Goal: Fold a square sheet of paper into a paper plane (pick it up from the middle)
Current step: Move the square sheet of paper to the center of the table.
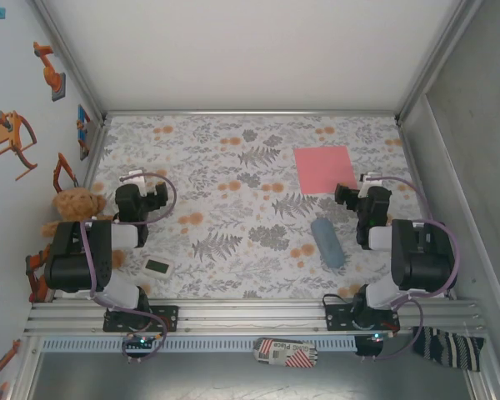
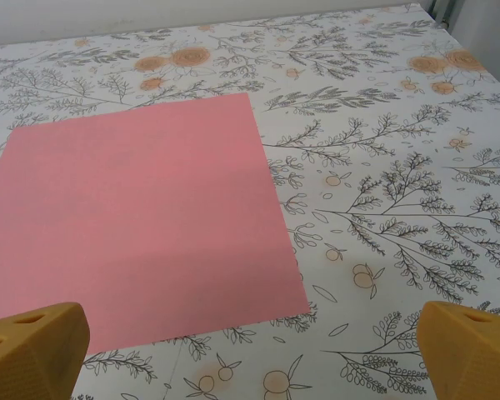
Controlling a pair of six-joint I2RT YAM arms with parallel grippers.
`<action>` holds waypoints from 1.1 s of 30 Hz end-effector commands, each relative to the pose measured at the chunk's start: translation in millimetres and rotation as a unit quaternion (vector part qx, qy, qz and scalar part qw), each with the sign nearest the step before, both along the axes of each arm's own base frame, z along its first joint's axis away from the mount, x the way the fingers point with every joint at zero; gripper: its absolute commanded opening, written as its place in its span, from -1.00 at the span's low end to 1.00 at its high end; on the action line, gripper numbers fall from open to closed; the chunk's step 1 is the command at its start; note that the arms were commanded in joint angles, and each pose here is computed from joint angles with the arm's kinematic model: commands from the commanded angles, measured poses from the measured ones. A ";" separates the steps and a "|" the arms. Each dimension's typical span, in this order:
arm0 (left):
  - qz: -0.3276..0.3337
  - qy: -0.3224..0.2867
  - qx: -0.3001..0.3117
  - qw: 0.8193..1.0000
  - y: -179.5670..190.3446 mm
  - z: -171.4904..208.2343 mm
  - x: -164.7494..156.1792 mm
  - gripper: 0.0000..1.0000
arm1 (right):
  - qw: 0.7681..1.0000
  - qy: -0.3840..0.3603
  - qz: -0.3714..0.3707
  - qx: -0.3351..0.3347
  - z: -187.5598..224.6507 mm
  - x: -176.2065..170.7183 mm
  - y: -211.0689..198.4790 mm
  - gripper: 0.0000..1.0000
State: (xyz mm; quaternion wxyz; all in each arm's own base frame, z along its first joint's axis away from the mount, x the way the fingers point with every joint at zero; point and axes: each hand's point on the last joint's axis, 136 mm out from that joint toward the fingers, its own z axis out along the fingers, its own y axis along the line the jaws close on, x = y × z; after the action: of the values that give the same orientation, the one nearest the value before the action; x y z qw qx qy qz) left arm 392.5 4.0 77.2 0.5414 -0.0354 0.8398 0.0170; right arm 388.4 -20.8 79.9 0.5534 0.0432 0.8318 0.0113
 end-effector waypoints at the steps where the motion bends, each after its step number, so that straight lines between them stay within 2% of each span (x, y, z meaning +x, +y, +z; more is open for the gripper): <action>1: -0.004 -0.007 0.006 1.000 0.2 5.8 3.5 0.92 | 1.000 -0.013 0.002 -0.010 9.3 7.5 -2.1 0.99; 28: -0.005 -0.010 0.005 1.000 -0.3 7.1 3.4 0.92 | 1.000 -0.014 0.002 -0.010 9.2 6.9 -1.8 0.99; 33: 0.004 -0.004 0.010 1.000 1.8 23.8 2.6 0.92 | 0.999 -0.031 -0.014 -0.012 29.8 -1.0 -6.0 0.99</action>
State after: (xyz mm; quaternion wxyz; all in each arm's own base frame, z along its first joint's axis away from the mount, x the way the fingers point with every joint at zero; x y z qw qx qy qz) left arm 390.2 4.8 78.3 0.5357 -0.0364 0.8434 0.0194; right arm 386.9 -21.1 83.7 0.5540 0.0438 0.8313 0.0106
